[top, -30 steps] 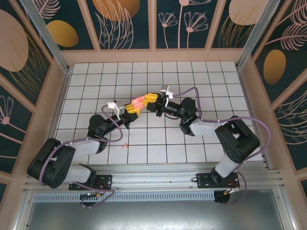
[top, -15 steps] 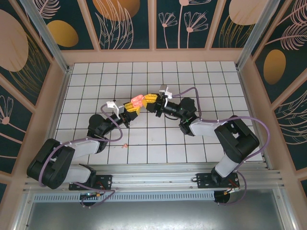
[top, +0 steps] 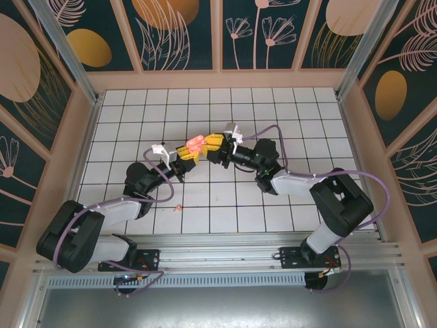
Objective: Insert the wireless bluetooth earbuds into the charging case
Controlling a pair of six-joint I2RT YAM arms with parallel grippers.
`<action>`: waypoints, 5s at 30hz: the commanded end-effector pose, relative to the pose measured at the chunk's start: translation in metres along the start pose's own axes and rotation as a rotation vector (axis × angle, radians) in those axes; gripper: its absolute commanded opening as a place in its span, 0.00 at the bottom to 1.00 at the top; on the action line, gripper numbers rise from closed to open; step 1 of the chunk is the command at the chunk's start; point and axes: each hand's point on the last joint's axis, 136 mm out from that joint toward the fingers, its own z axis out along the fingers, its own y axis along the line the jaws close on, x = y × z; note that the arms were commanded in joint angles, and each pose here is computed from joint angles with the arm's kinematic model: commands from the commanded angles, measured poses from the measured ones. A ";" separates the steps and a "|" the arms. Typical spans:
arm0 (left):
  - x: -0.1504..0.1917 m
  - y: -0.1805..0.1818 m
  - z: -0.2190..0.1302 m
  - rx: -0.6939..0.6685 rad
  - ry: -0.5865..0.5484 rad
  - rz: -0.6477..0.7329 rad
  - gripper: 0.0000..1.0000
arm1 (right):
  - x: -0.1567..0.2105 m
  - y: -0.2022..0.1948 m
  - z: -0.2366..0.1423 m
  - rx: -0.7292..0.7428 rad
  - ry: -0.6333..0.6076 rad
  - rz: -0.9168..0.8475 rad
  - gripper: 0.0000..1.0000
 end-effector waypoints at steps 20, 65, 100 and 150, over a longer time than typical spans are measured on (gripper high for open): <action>-0.025 -0.006 0.004 0.021 -0.052 0.090 0.15 | -0.053 0.001 -0.011 0.112 0.054 0.355 0.37; -0.034 -0.002 0.006 -0.004 -0.069 0.063 0.16 | -0.045 0.014 -0.001 0.121 0.188 0.272 0.35; 0.006 0.154 -0.069 -0.551 0.023 -0.581 0.15 | 0.089 0.068 0.030 0.628 0.770 0.730 0.36; 0.022 0.181 -0.107 -0.677 0.028 -0.613 0.16 | 0.276 0.100 0.035 0.747 1.304 0.923 0.37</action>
